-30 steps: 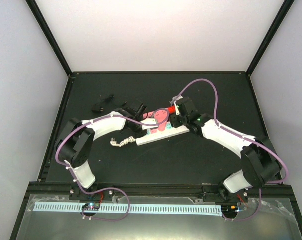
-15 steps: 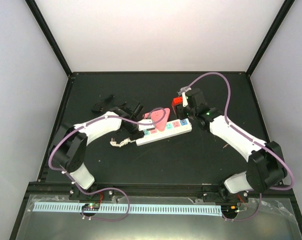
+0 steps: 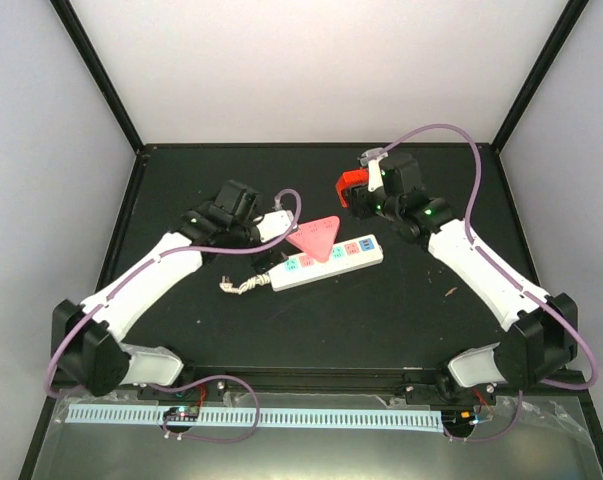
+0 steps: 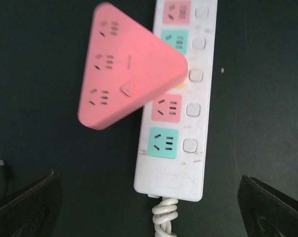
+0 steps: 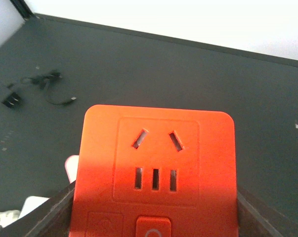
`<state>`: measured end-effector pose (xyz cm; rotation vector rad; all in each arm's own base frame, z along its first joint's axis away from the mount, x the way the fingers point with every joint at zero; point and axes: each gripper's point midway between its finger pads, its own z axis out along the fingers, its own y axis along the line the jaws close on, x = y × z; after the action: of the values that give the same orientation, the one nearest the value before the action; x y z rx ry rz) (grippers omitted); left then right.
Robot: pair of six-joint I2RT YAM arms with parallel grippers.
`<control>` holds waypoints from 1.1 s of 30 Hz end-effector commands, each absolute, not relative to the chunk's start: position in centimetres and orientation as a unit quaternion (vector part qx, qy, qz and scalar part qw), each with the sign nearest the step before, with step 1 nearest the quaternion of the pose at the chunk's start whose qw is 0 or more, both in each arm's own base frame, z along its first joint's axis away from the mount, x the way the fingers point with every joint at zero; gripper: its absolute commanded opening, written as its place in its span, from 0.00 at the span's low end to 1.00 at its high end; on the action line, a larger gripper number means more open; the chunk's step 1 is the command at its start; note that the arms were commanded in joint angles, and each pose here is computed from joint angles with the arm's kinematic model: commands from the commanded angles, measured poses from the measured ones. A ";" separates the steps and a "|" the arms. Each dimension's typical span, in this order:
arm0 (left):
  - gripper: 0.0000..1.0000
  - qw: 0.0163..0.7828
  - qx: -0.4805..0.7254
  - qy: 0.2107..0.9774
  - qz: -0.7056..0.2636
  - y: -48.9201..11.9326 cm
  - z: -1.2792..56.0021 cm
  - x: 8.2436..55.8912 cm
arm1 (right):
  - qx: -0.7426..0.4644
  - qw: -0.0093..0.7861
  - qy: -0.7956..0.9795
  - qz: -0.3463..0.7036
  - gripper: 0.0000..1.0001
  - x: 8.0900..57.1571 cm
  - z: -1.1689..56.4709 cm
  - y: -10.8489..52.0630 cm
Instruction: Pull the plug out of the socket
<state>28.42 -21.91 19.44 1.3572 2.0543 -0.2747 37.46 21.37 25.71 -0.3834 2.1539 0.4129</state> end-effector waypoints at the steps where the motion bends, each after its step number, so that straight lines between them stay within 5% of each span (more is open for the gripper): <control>1: 0.99 0.402 0.484 0.768 -0.122 -21.7 25.6 27.9 | -0.145 0.441 0.850 0.248 0.25 36.0 29.4 23.0; 16: 0.99 0.467 0.487 0.716 -0.175 -22.6 32.3 25.6 | -0.185 0.377 0.787 0.453 0.30 31.4 33.5 28.4; 33: 0.97 0.467 0.490 0.707 -0.203 -25.2 33.3 26.9 | -0.212 0.291 0.783 0.507 0.30 28.2 31.0 33.3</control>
<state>26.81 -23.78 31.14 1.2109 1.7894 -0.4457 28.95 32.10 29.86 -0.5303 2.1411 1.2820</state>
